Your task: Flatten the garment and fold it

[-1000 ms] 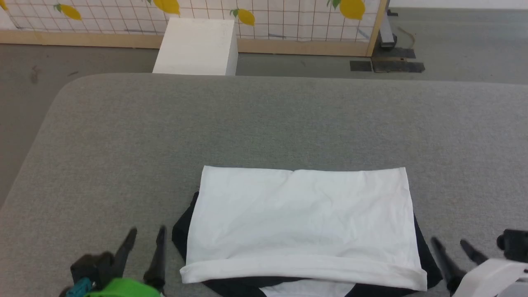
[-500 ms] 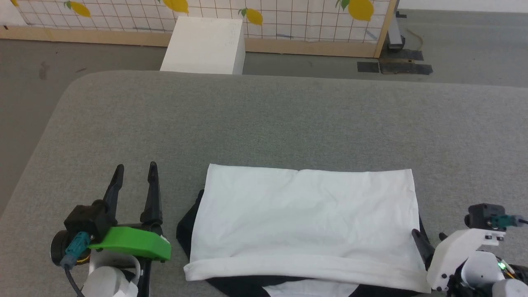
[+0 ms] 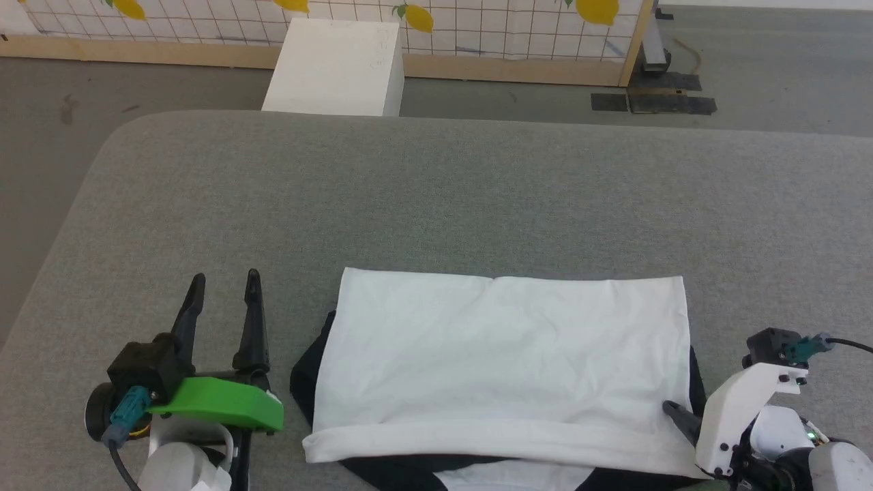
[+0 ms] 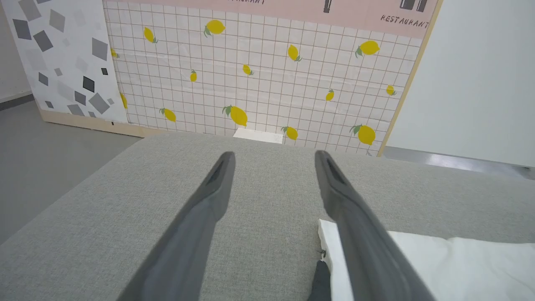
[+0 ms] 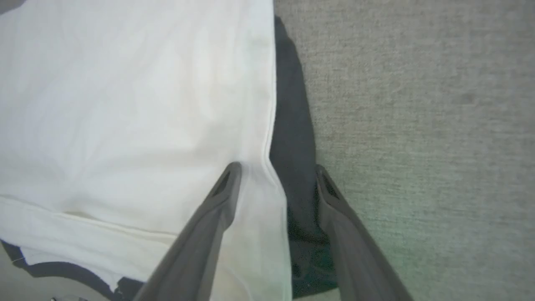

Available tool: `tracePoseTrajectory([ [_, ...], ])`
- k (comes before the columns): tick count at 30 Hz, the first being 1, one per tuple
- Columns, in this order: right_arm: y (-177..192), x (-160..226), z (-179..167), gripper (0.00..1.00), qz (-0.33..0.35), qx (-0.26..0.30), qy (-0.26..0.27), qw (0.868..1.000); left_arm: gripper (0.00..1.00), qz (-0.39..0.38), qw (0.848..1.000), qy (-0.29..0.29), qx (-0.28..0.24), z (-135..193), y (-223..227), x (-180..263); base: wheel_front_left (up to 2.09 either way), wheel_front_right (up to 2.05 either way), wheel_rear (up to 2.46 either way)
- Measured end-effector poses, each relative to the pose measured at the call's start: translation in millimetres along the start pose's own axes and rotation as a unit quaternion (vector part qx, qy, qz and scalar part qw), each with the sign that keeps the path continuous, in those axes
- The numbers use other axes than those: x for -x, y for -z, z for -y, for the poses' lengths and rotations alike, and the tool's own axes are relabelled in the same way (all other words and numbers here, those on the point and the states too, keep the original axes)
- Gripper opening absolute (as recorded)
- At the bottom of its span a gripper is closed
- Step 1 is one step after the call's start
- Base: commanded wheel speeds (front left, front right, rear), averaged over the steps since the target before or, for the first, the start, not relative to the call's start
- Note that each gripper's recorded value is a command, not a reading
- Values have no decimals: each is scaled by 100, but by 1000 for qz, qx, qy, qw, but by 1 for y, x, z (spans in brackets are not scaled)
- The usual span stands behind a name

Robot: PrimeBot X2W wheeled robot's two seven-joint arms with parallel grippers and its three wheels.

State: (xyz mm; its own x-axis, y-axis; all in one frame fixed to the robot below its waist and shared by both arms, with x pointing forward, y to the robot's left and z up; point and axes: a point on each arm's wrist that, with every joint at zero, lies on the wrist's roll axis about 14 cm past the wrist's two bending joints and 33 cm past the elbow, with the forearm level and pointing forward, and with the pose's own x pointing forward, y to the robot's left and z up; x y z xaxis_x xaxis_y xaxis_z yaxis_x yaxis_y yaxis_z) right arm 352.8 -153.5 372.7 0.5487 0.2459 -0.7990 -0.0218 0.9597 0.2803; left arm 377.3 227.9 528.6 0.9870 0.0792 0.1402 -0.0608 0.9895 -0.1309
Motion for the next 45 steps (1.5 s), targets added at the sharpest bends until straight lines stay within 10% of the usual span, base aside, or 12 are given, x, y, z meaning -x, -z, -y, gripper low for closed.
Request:
tracePoseTrajectory([
  [1, 0, 0, -2, 0, 2, -4, -5, 1000, 100, 0, 1000, 0, -1, 0, 0, 0, 0, 0, 0],
  [25, -23, 60, 102, 0, 118, -10, 181, 976, 100, -3, 1000, 1, -12, -1, 3, 0, 0, 0, 0],
  [34, -63, 83, -12, 0, 176, 85, 33, 980, 100, -4, 1000, 3, -12, -1, 4, 1, 0, 0, 0],
  [45, -51, 63, -170, 0, 138, 275, -134, 942, 100, -13, 1000, -4, -22, -6, 9, 2, 0, 0, 0],
])
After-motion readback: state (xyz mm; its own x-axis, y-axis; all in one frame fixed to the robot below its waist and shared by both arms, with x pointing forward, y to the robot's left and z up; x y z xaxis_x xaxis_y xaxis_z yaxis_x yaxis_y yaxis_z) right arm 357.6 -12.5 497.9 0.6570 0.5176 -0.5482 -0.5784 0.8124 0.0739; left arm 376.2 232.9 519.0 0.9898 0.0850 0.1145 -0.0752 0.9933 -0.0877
